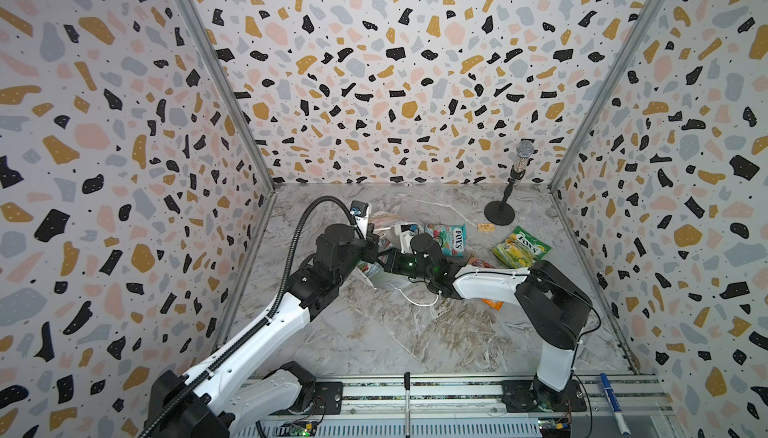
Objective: Take the snacks out of the paper bag
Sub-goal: 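Close the right gripper on the teal Mint Blossom packet's edge, then pull the teal packet up out of the bag with the right gripper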
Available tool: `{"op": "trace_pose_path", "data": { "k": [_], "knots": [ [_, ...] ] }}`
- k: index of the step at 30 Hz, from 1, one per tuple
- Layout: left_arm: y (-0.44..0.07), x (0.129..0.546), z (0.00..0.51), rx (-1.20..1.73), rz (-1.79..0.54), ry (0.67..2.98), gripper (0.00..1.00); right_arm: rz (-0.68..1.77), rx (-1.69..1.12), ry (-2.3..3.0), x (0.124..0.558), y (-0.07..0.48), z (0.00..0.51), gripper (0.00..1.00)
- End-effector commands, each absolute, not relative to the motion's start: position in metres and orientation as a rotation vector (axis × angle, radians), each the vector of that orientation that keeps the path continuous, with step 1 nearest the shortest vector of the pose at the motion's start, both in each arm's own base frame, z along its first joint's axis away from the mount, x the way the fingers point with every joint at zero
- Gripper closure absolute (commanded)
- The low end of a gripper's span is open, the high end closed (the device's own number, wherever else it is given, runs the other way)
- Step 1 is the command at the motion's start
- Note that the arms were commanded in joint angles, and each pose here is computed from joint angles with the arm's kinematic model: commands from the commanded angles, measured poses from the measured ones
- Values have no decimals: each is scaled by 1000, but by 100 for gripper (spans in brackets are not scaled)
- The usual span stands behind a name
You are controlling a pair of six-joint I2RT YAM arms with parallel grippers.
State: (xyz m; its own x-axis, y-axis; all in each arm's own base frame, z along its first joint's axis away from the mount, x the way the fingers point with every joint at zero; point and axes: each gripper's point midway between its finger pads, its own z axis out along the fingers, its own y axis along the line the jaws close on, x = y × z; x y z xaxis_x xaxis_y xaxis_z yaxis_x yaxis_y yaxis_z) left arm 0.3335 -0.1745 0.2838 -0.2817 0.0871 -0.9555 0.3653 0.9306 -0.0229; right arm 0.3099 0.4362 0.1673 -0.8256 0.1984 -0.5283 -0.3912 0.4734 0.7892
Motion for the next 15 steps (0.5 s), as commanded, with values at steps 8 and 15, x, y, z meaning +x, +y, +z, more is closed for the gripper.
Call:
{"op": "trace_pose_path", "data": {
  "k": [8,15],
  "knots": [
    [-163,339,283,283,-217,1856,100,1186,-359,2003,284,396,240,100],
    [-164,339,283,289,-219,1859,100,1114,-472,1930,268,376,272,100]
  ]
}}
